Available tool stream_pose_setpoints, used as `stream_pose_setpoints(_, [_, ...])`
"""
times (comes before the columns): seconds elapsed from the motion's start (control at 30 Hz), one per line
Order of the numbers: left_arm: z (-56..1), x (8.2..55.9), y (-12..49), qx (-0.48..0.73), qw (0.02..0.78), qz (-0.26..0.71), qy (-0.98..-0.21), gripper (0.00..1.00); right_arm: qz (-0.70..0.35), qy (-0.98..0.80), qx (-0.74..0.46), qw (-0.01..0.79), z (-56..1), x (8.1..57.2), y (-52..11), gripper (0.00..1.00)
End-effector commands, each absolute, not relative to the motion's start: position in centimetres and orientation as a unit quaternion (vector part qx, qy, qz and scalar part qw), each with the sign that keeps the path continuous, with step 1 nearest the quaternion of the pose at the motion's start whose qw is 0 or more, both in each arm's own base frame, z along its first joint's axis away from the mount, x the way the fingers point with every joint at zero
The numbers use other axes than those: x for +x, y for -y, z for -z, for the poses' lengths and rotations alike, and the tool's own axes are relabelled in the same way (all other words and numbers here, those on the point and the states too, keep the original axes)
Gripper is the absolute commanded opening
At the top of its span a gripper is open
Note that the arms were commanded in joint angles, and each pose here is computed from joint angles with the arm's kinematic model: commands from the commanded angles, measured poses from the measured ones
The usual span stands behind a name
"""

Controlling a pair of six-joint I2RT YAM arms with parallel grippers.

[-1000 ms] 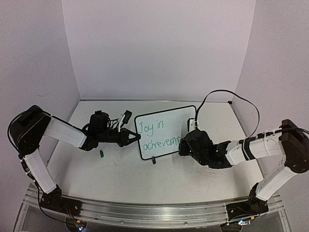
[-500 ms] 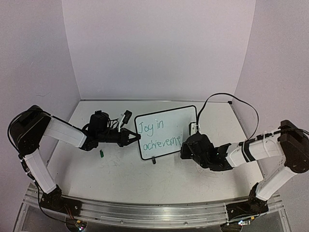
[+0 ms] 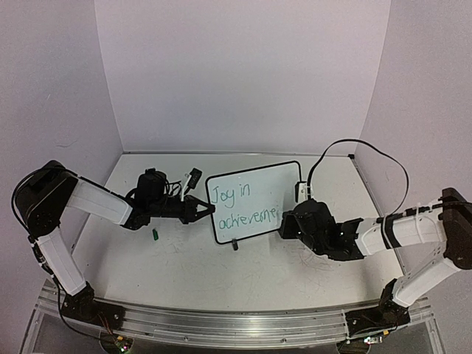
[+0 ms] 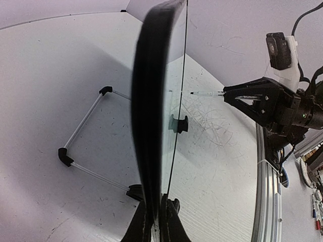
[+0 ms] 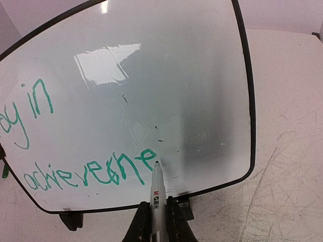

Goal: Write a sentence on the whiteboard

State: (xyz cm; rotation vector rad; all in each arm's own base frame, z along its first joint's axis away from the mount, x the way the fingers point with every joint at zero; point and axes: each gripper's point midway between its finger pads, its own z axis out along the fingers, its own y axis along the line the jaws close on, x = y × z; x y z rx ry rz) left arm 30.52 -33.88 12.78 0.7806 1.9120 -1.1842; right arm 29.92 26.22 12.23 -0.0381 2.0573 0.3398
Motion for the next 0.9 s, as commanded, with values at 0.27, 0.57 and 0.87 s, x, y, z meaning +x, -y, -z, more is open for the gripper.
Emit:
stream_pose_setpoints(0.27, [-13.9,31.1,34.2,0.319,0.392,0.449,-0.737,0.0,-0.142,-0.836,-0.007,0.53,-13.9,31.5,-26.7,0.0])
stream_pose_setpoints(0.57, [-13.7,31.2,34.2,0.319,0.391,0.447,-0.738,0.0,-0.136,-0.837,-0.006,0.53,-13.7,32.0,-26.6,0.0])
stream_pose_setpoints(0.87, [-13.7,31.1,34.2,0.319,0.391,0.448,-0.738,0.0,-0.135,-0.836,-0.009,0.532,-13.8,32.4,-26.9,0.0])
